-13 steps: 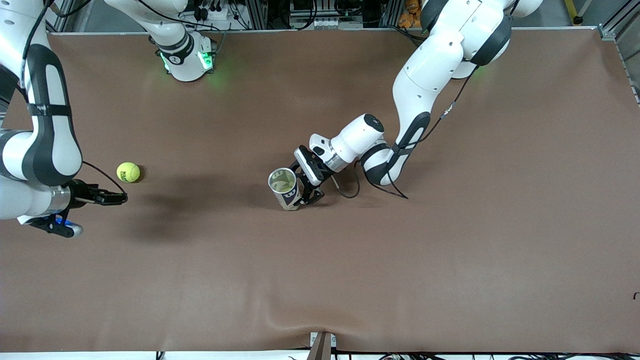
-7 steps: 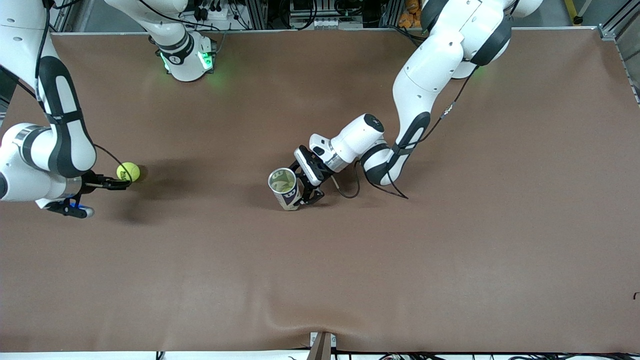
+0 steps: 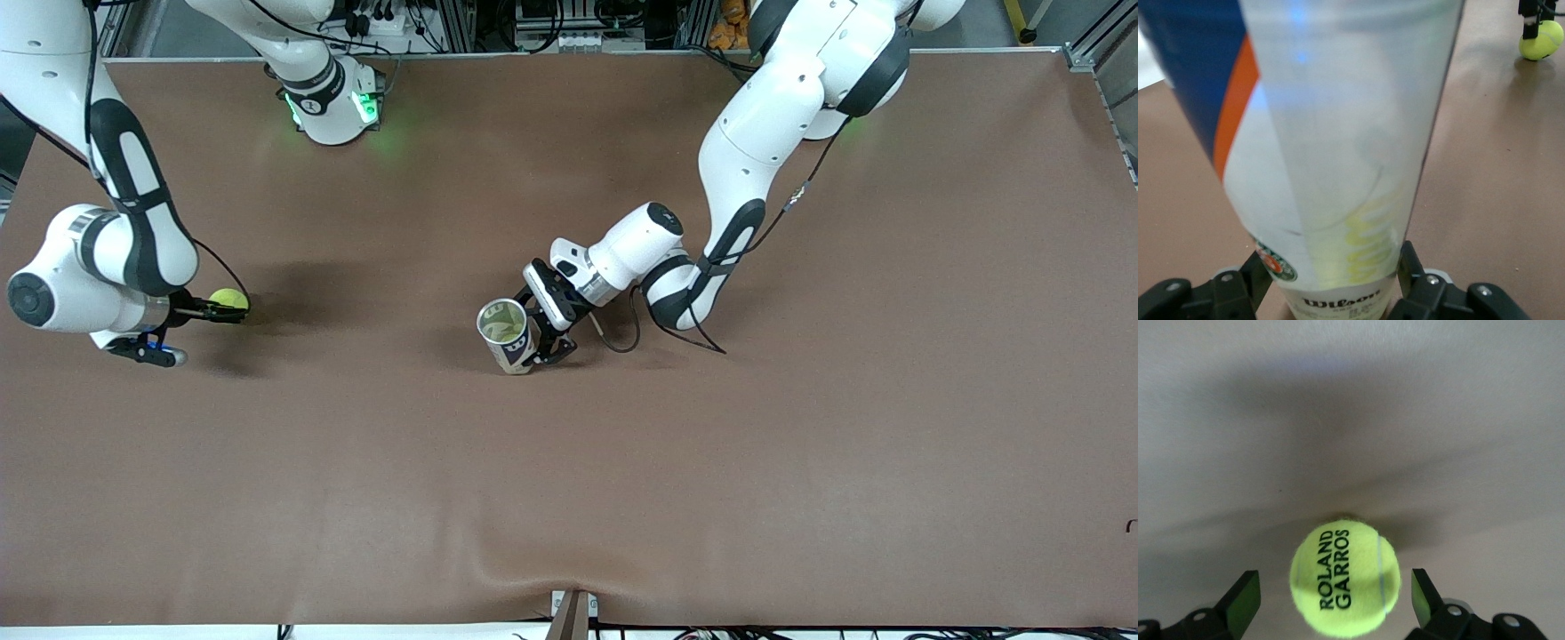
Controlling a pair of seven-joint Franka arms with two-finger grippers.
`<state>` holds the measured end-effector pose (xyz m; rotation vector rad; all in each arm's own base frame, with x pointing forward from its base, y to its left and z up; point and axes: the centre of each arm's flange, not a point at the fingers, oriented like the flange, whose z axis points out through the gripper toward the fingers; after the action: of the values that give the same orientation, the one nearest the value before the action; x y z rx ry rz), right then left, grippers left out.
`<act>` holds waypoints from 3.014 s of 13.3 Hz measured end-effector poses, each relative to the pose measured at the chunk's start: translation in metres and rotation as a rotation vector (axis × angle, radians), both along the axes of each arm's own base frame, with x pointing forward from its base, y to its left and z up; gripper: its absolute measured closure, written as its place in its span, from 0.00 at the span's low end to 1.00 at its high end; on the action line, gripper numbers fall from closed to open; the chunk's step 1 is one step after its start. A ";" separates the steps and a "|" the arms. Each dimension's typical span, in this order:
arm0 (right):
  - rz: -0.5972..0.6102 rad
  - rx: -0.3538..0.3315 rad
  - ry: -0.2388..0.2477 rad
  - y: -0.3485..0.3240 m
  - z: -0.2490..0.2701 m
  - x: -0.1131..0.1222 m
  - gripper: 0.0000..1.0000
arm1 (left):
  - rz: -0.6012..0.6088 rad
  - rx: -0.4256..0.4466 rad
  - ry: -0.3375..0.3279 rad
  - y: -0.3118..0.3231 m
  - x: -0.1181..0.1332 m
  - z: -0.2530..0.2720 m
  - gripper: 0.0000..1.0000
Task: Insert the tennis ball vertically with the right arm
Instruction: 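Move the right gripper to the second tennis ball and grasp it, then carry the second ball with the right gripper over the tube opening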
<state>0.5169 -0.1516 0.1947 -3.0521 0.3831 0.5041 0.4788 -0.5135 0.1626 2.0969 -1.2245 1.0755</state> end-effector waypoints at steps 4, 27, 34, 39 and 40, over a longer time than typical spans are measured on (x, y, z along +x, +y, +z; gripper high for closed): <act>0.002 0.009 0.015 0.003 0.006 0.000 0.34 | 0.002 0.000 0.000 0.001 0.001 0.000 0.22; -0.655 0.172 -0.014 0.492 0.238 0.089 0.34 | 0.004 -0.001 -0.001 0.001 0.002 0.001 0.22; -0.668 0.117 0.027 0.515 0.201 0.079 0.16 | 0.006 -0.004 -0.004 0.001 0.004 0.002 0.22; -0.690 0.141 -0.008 0.487 0.248 0.103 0.00 | 0.006 -0.003 -0.004 0.002 0.004 0.002 0.22; -0.697 0.146 -0.028 0.465 0.267 0.115 0.00 | 0.006 -0.003 -0.004 0.002 0.004 0.002 0.22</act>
<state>0.6321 0.3139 0.4616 -2.5360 1.2660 0.4132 0.4830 -0.5119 0.1648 2.0983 -1.2182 1.0843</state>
